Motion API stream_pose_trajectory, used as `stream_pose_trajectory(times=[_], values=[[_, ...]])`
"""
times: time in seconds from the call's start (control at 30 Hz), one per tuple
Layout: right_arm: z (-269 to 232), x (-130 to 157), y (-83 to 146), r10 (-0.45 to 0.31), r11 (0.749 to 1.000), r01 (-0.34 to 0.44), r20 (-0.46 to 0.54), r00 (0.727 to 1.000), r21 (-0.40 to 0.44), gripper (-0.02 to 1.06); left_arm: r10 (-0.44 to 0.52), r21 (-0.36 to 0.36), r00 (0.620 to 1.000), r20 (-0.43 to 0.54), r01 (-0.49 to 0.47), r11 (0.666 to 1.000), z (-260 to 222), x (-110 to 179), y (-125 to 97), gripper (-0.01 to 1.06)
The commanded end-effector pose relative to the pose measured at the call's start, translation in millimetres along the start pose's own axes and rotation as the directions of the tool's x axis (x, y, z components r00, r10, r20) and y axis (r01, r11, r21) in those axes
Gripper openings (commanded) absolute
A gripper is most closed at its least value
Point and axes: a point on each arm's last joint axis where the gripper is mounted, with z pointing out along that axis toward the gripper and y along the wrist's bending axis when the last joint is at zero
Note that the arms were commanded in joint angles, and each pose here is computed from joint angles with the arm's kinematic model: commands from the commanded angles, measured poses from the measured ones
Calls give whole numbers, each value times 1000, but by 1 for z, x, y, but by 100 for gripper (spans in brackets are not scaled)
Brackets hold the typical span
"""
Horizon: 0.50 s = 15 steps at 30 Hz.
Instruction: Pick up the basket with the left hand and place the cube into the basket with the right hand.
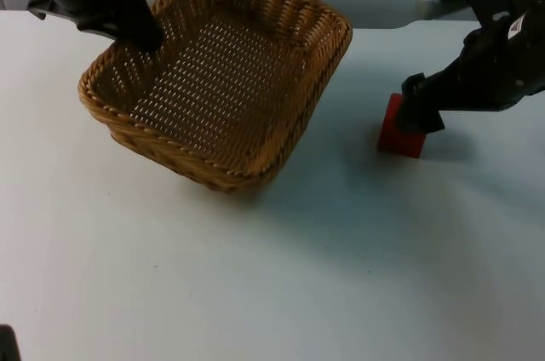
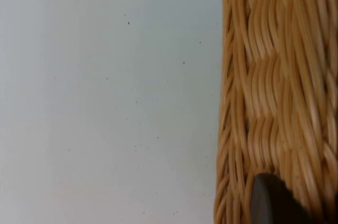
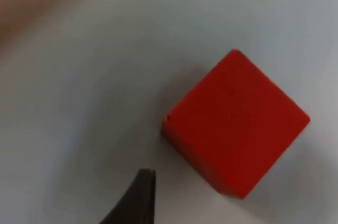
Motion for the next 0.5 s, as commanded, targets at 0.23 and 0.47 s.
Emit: stream_pose_trajectory(times=[0.23,0.47], values=[[18,-12,0,-4,1000,4,66,998,12,105,-7,11,999,45,7,1000,-9,-8,-7,0],[32,-14,4,-11,1000,11,62,998,5,105,-7,-9,997,73,8,1000,-9,-11,-5,0]])
